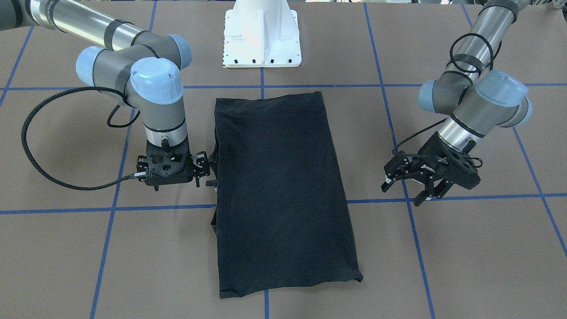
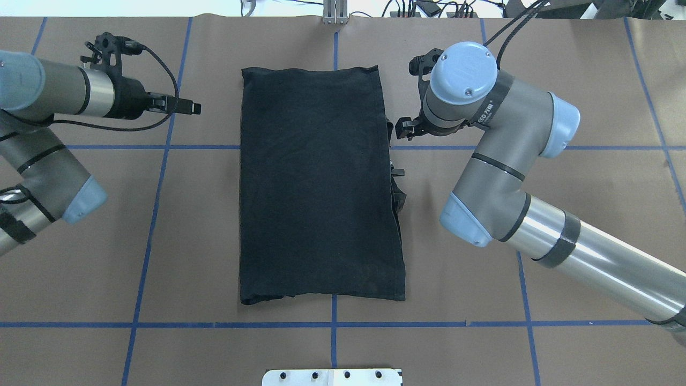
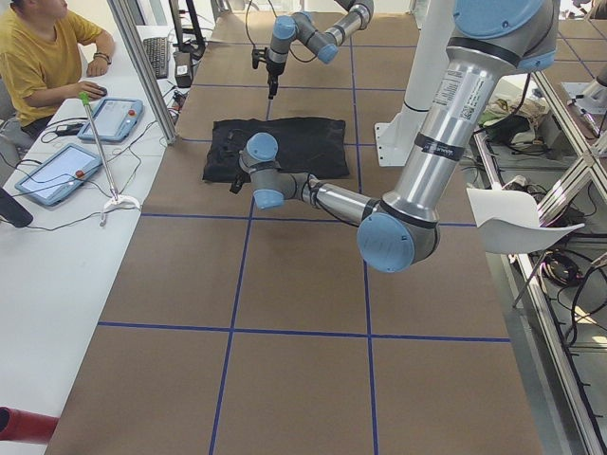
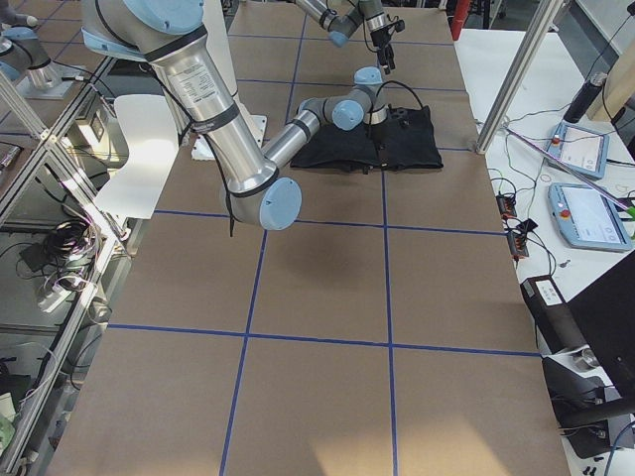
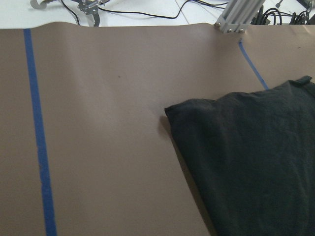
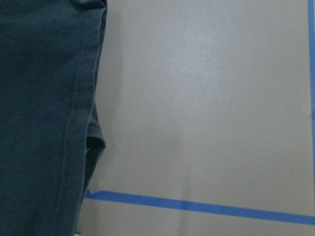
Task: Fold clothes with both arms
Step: 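Lower both grippers to the shirt's edge nearest the robot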
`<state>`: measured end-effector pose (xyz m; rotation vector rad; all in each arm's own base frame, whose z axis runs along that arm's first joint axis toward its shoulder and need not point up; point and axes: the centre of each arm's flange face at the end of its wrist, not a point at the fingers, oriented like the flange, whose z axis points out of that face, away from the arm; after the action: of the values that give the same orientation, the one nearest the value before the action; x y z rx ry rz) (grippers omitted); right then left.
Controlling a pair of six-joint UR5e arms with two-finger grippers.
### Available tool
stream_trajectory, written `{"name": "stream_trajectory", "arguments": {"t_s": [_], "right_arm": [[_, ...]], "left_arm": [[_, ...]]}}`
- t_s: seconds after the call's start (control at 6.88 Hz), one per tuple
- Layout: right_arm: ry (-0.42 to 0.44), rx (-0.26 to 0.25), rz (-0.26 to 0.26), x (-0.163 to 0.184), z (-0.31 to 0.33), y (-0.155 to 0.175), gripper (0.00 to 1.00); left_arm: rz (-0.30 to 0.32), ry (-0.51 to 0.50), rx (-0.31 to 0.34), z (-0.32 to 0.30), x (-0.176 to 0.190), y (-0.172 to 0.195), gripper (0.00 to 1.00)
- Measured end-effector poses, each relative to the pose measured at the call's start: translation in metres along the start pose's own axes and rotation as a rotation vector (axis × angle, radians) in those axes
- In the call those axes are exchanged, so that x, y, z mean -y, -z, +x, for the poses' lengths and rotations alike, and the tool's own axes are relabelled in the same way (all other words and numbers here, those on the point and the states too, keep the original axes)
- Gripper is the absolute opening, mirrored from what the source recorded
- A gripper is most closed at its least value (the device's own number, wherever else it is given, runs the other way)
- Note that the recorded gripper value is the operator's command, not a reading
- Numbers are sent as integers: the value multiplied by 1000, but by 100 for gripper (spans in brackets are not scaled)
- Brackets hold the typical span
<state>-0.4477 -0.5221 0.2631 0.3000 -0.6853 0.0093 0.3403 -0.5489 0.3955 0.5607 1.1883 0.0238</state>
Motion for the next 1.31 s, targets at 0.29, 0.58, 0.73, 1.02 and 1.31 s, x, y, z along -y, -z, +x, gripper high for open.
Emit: {"name": "stream_trajectory", "arguments": {"t_s": [0.29,0.58,0.73,1.02,1.31], "right_arm": [[-126,111,11,-69,-14,47,100],[-217,188,57,-133,-30,64,100],[-255,233,82,-155,-33,64,100],[-296,276,120,-177,-35,62,100],[-301,284,126,-179,-35,64,100]], "left_arm": [[-35,116,-55,47,-93,21,100],[-73,244,-97,99,-180,42,100],[-87,311,-101,119,-214,44,100],[-91,478,-43,153,-259,29,94],[-82,607,44,194,-261,3,89]]}}
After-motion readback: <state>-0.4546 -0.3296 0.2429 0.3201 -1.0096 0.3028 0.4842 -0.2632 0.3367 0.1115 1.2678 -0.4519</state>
